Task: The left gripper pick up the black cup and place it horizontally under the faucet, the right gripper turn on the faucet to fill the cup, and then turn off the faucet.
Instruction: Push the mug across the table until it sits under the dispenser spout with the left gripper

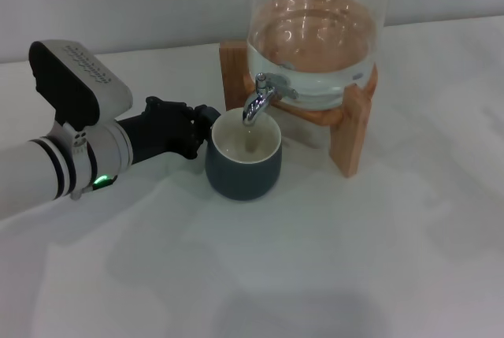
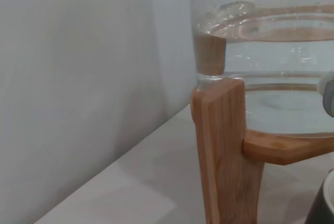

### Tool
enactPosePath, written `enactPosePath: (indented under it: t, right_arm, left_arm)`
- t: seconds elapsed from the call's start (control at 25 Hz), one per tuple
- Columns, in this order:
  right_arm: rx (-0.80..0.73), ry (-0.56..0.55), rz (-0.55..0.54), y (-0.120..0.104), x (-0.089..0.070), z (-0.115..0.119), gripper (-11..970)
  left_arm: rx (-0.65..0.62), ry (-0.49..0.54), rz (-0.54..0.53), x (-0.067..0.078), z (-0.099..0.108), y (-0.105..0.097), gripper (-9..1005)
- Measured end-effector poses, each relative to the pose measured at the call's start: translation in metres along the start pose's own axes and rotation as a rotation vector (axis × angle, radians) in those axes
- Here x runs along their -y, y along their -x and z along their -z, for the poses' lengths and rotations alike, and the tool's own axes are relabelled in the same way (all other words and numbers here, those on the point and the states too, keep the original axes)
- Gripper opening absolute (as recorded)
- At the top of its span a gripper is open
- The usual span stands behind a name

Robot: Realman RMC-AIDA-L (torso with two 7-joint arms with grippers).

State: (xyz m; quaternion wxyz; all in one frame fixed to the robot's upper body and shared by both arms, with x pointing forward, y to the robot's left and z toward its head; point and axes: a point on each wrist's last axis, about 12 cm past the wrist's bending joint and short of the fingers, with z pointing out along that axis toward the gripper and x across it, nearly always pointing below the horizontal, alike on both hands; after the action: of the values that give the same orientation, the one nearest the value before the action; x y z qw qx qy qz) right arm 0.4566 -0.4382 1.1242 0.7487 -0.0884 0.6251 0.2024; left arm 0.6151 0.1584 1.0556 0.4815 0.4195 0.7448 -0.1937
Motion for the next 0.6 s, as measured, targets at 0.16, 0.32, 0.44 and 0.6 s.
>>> enactPosePath:
  t: [0.16,0.32,0.44,0.6]
  right_arm:
    - [0.007,-0.003,0.002,0.0008,0.0003,-0.0001,767]
    - [0.008,-0.003,0.002,0.0009,0.0003,0.0,767]
    - [0.008,-0.003,0.002,0.0009,0.0003,0.0002,767]
    - [0.009,-0.004,0.002,0.001,0.0004,0.0002,767]
  left_arm:
    - [0.003,0.006,0.001,-0.0007,0.0002,0.0008,122]
    - [0.003,0.007,0.0,-0.0007,0.0002,0.0009,123]
    - [0.003,0.007,0.0,-0.0009,0.0003,0.0008,124]
    - [0.003,0.008,0.002,-0.001,0.0005,0.0007,125]
